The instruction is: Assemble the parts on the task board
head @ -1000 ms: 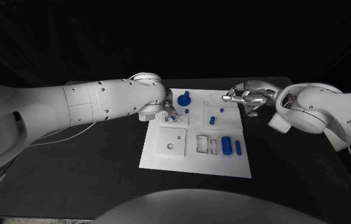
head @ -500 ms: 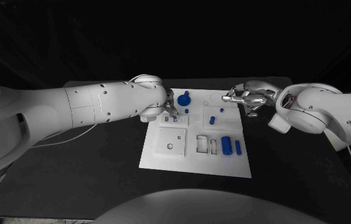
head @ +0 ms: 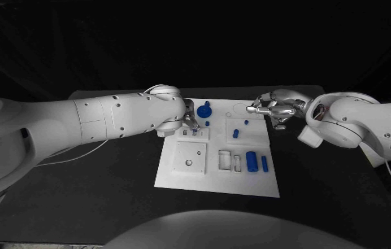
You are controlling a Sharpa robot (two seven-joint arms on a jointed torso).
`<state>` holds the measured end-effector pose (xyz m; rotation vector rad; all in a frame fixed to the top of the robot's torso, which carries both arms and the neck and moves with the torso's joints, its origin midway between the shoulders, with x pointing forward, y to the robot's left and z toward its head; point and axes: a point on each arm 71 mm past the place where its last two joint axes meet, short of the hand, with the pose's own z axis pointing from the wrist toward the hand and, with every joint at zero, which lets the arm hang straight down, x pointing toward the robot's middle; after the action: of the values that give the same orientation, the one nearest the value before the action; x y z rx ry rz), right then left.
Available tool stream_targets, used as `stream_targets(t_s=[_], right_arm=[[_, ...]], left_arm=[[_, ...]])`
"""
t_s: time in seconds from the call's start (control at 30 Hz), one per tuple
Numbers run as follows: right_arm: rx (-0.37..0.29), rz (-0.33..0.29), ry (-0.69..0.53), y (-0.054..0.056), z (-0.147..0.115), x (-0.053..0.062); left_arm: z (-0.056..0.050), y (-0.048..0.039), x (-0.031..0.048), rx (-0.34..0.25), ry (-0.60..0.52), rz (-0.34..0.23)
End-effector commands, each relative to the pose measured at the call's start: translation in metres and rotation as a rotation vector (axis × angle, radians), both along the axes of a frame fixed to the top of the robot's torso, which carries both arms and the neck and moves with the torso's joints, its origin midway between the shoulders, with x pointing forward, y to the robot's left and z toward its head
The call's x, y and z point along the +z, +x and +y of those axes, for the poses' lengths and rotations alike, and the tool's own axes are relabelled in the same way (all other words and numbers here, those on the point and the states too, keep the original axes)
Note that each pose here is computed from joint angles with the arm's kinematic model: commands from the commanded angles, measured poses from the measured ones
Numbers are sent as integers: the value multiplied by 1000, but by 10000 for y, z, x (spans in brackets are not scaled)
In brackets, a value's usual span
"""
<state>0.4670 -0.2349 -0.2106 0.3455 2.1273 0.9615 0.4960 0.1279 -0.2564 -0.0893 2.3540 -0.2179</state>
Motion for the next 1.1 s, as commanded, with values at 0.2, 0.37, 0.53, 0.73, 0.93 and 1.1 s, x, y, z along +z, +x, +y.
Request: stream_targets(t_s=[0.2, 0.37, 0.53, 0.73, 0.93, 1.1], right_arm=[[13, 7, 3, -8, 7, -7], [13, 7, 3, -8, 8, -7], [14, 8, 3, -7, 9, -8], [15, 13, 2, -8, 10, -11], [15, 14, 1, -8, 10, -13], [15, 15, 1, -9, 10, -13]], left_arm=[[7, -3, -9, -8, 12, 8], [13, -4, -13, -6, 18, 13], [10, -8, -18, -7, 20, 20], [11, -9, -23, -6, 19, 26], [14, -10, -33, -4, 20, 31], [14, -15, -54, -4, 21, 37]])
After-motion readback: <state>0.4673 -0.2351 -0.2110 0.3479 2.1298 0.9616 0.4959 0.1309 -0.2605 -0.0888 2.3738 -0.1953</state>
